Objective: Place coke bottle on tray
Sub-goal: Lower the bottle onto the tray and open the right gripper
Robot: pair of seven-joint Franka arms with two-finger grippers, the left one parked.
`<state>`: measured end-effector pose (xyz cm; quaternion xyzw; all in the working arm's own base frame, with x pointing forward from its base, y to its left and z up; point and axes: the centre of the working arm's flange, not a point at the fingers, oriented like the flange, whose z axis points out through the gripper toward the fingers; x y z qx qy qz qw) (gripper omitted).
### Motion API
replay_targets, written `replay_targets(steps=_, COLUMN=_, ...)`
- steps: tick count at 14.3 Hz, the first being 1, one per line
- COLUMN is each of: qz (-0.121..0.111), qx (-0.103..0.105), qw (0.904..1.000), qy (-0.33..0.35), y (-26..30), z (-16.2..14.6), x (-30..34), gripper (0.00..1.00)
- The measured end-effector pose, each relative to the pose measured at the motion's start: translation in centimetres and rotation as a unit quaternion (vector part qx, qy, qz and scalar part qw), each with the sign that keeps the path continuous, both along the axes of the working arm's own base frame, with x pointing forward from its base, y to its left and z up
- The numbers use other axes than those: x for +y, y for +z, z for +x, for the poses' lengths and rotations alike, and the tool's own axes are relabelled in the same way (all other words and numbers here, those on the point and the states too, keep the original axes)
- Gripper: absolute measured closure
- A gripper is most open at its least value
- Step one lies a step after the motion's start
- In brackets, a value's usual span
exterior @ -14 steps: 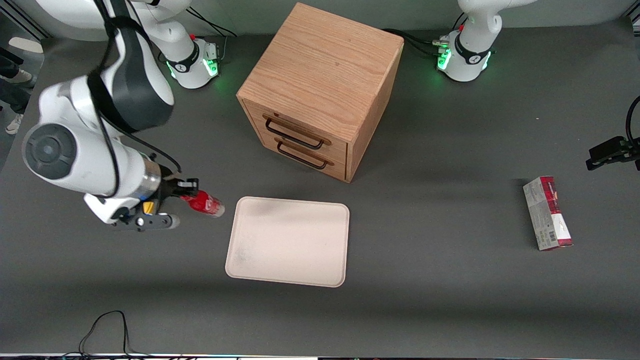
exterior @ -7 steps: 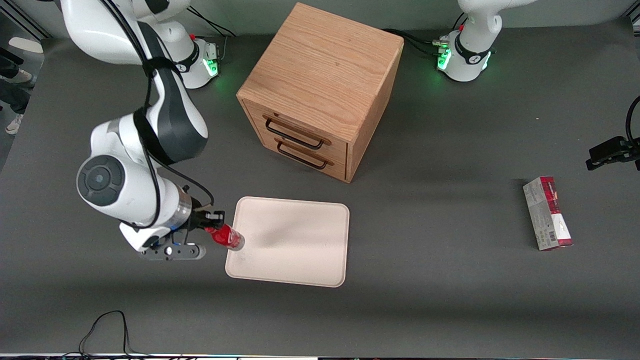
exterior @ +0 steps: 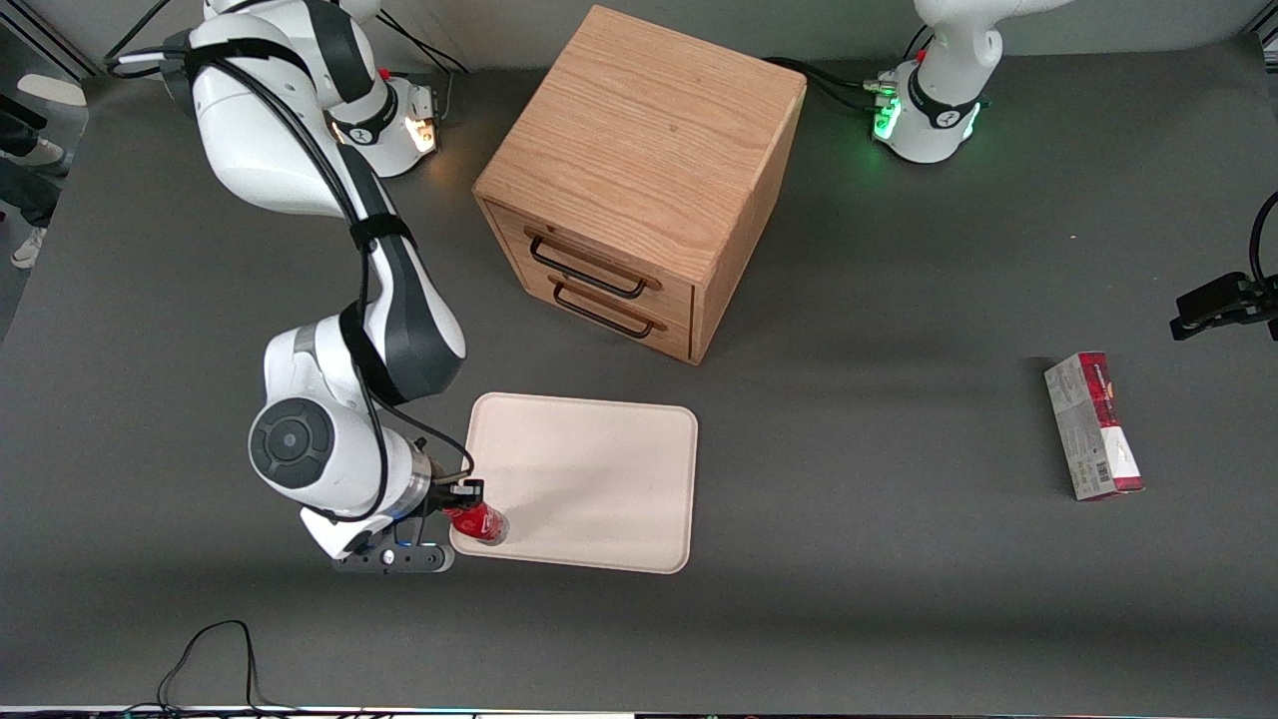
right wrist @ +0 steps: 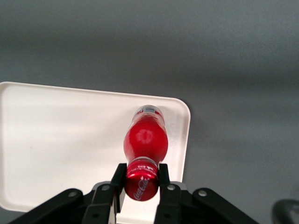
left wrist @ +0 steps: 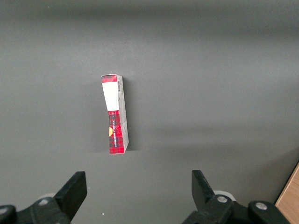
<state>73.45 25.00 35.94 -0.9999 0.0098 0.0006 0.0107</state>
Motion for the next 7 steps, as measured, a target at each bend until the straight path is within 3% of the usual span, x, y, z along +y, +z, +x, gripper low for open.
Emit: replay_targets(steps=7, qz=-0.001, qx=0.002, qw=1.0000, qy=-0.007, y=-0.52, z=0.42, x=-0.99, gripper=0.69)
